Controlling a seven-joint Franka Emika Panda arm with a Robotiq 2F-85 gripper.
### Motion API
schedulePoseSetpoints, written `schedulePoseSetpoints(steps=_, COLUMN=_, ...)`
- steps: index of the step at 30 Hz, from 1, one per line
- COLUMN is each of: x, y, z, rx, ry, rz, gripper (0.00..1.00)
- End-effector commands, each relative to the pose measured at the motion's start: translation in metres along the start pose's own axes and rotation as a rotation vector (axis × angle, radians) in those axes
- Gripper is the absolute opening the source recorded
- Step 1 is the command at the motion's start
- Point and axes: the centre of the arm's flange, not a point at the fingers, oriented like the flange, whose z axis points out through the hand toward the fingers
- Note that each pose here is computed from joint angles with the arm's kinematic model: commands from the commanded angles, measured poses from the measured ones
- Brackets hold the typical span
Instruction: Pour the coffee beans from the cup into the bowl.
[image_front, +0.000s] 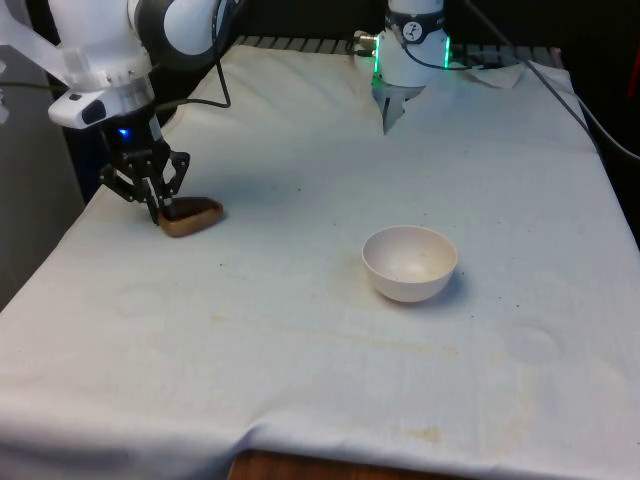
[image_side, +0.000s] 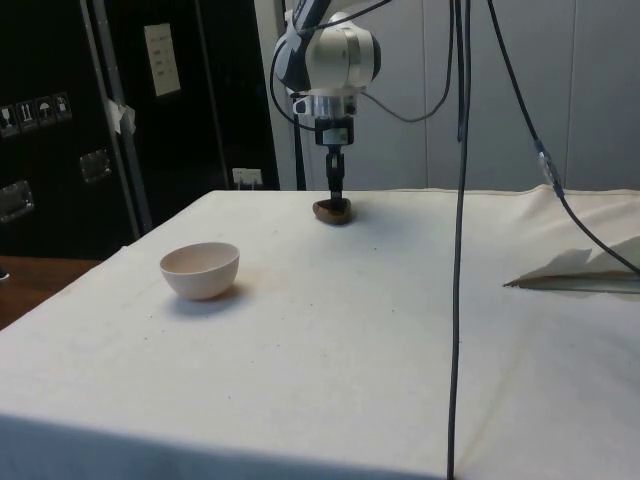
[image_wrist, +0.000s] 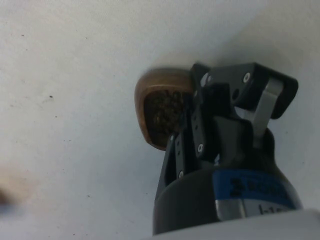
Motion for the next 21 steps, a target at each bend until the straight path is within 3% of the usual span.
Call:
schedulePoseSetpoints(steps=1, x=0.000, y=0.000, z=0.000, rx=0.001, ry=-0.001, rz=0.000, gripper=0.00)
schedulePoseSetpoints(steps=12, x=0.004, y=-0.004, z=0.000, rx=0.002, ry=0.002, rz=0.009, gripper=0.00)
schedulePoseSetpoints(steps=21, x=0.014, y=-0.020, z=-0.017, rx=-0.005, ry=0.026, rz=0.029, gripper=0.00)
